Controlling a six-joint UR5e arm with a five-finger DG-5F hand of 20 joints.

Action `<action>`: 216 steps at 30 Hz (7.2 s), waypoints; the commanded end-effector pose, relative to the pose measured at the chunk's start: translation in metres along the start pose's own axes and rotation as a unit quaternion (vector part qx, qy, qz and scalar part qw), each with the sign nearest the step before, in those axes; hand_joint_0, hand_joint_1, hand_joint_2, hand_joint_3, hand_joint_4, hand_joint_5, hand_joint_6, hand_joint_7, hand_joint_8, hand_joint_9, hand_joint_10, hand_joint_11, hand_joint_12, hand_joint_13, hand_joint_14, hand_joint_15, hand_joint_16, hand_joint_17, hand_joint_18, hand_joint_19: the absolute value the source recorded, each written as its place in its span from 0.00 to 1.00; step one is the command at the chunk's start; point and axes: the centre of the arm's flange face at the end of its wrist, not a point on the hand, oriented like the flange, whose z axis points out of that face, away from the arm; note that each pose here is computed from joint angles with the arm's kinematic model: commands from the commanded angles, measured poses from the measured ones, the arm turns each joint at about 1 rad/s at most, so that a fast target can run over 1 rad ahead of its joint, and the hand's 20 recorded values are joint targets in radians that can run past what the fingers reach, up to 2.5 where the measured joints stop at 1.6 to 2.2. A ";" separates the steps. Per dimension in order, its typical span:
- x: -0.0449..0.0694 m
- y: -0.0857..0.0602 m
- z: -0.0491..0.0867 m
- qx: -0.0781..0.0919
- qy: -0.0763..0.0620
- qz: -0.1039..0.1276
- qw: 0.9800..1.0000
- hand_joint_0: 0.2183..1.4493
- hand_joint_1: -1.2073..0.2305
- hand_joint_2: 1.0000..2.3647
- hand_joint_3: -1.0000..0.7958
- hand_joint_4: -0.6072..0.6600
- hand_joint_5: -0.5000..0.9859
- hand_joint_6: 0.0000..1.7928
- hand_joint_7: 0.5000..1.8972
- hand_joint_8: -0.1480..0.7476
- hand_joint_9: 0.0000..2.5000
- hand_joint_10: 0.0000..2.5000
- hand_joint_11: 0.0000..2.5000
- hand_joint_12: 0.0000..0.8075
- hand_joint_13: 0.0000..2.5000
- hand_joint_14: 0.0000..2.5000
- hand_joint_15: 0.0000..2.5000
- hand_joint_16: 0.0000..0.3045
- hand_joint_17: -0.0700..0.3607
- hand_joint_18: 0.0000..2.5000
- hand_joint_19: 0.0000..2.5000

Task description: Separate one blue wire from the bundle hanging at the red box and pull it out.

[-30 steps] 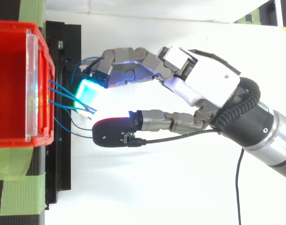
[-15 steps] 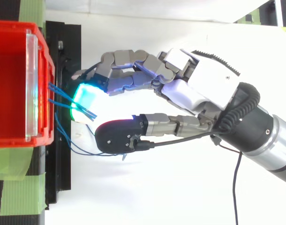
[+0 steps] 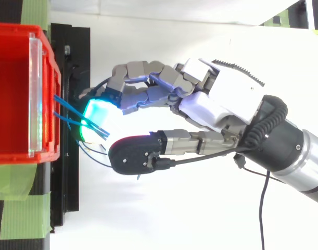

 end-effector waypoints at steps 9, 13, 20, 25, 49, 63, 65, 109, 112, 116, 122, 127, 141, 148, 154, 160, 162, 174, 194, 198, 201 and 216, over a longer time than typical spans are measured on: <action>0.000 -0.005 -0.006 0.026 0.028 0.002 0.999 0.32 0.32 0.02 0.49 0.63 0.22 0.44 0.42 0.54 0.30 0.00 0.19 0.48 0.21 0.00 0.08 0.15 0.40 0.17 0.22; 0.000 -0.006 -0.006 0.029 0.029 0.008 0.999 0.32 0.32 0.02 0.49 0.63 0.22 0.44 0.42 0.54 0.30 0.00 0.19 0.47 0.21 0.00 0.09 0.15 0.40 0.17 0.22; 0.000 -0.007 -0.007 0.034 0.031 0.016 0.999 0.32 0.32 0.02 0.50 0.63 0.22 0.44 0.43 0.54 0.30 0.00 0.19 0.47 0.21 0.00 0.08 0.15 0.40 0.18 0.22; 0.001 -0.007 -0.008 0.039 0.041 0.026 0.998 0.32 0.32 0.02 0.50 0.63 0.22 0.44 0.43 0.55 0.30 0.01 0.19 0.47 0.21 0.00 0.08 0.15 0.40 0.18 0.22; -0.014 0.026 -0.021 0.111 0.051 0.049 0.991 0.32 0.32 0.02 0.50 0.63 0.22 0.44 0.44 0.55 0.31 0.00 0.19 0.47 0.22 0.00 0.08 0.14 0.39 0.18 0.22; -0.019 0.045 -0.024 0.157 0.065 0.037 0.985 0.32 0.32 0.02 0.50 0.64 0.22 0.44 0.43 0.55 0.31 0.01 0.19 0.47 0.22 0.00 0.08 0.14 0.39 0.18 0.22; -0.021 0.051 -0.025 0.158 0.065 0.035 0.985 0.32 0.32 0.02 0.50 0.64 0.22 0.44 0.43 0.55 0.31 0.00 0.19 0.47 0.22 0.00 0.08 0.14 0.39 0.18 0.22; -0.033 0.078 -0.023 0.144 0.050 0.084 0.985 0.32 0.33 0.02 0.51 0.65 0.22 0.45 0.44 0.55 0.31 0.01 0.19 0.46 0.22 0.00 0.08 0.14 0.39 0.18 0.22; -0.034 0.078 -0.023 0.143 0.048 0.084 0.985 0.32 0.33 0.02 0.51 0.65 0.22 0.45 0.44 0.55 0.31 0.00 0.19 0.46 0.22 0.00 0.08 0.14 0.39 0.18 0.21; -0.034 0.078 -0.023 0.144 0.047 0.093 0.984 0.32 0.33 0.02 0.51 0.65 0.22 0.45 0.44 0.55 0.31 0.00 0.19 0.46 0.23 0.00 0.08 0.14 0.38 0.18 0.21; -0.034 0.079 -0.023 0.144 0.045 0.110 0.982 0.32 0.34 0.02 0.50 0.65 0.22 0.45 0.43 0.54 0.24 0.00 0.19 0.45 0.26 0.00 0.13 0.13 0.37 0.20 0.21; -0.034 0.078 -0.023 0.145 0.044 0.113 0.982 0.33 0.34 0.02 0.50 0.65 0.21 0.45 0.42 0.54 0.23 0.00 0.20 0.46 0.29 0.01 0.19 0.13 0.36 0.20 0.22; -0.034 0.079 -0.023 0.144 0.043 0.113 0.982 0.33 0.34 0.02 0.49 0.64 0.21 0.45 0.40 0.54 0.22 0.00 0.24 0.47 0.35 0.01 0.44 0.14 0.39 0.24 0.29; -0.034 0.078 -0.023 0.145 0.043 0.112 0.982 0.33 0.34 0.02 0.49 0.64 0.21 0.45 0.40 0.54 0.23 0.00 0.26 0.45 0.37 0.00 0.50 0.15 0.40 0.26 0.34; -0.034 0.078 -0.024 0.146 0.043 0.111 0.982 0.34 0.34 0.02 0.49 0.65 0.21 0.45 0.40 0.54 0.23 0.00 0.26 0.44 0.39 0.00 0.51 0.15 0.40 0.28 0.36; -0.034 0.078 -0.024 0.146 0.043 0.111 0.982 0.34 0.34 0.02 0.49 0.64 0.21 0.45 0.39 0.54 0.24 0.00 0.26 0.44 0.39 0.00 0.52 0.15 0.40 0.29 0.37; -0.034 0.078 -0.024 0.147 0.043 0.110 0.982 0.34 0.34 0.02 0.49 0.65 0.21 0.45 0.40 0.54 0.24 0.00 0.26 0.44 0.40 0.00 0.52 0.15 0.40 0.29 0.37; -0.034 0.078 -0.024 0.146 0.043 0.111 0.982 0.34 0.34 0.02 0.48 0.64 0.21 0.45 0.39 0.54 0.25 0.01 0.28 0.42 0.40 0.08 0.57 0.15 0.40 0.30 0.38; -0.034 0.078 -0.024 0.146 0.043 0.111 0.982 0.33 0.35 0.02 0.48 0.65 0.21 0.45 0.40 0.54 0.26 0.00 0.27 0.50 0.30 0.01 0.24 0.15 0.40 0.26 0.30; -0.034 0.078 -0.024 0.146 0.043 0.111 0.982 0.33 0.36 0.02 0.48 0.65 0.21 0.45 0.40 0.54 0.26 0.00 0.25 0.47 0.28 0.00 0.16 0.14 0.39 0.25 0.27; -0.034 0.078 -0.024 0.146 0.043 0.111 0.982 0.33 0.36 0.02 0.48 0.64 0.21 0.46 0.39 0.54 0.26 0.00 0.26 0.45 0.29 0.01 0.17 0.13 0.38 0.25 0.27; -0.034 0.078 -0.024 0.146 0.043 0.111 0.982 0.34 0.37 0.02 0.47 0.65 0.20 0.46 0.37 0.54 0.26 0.00 0.28 0.40 0.44 0.08 0.58 0.14 0.38 0.30 0.35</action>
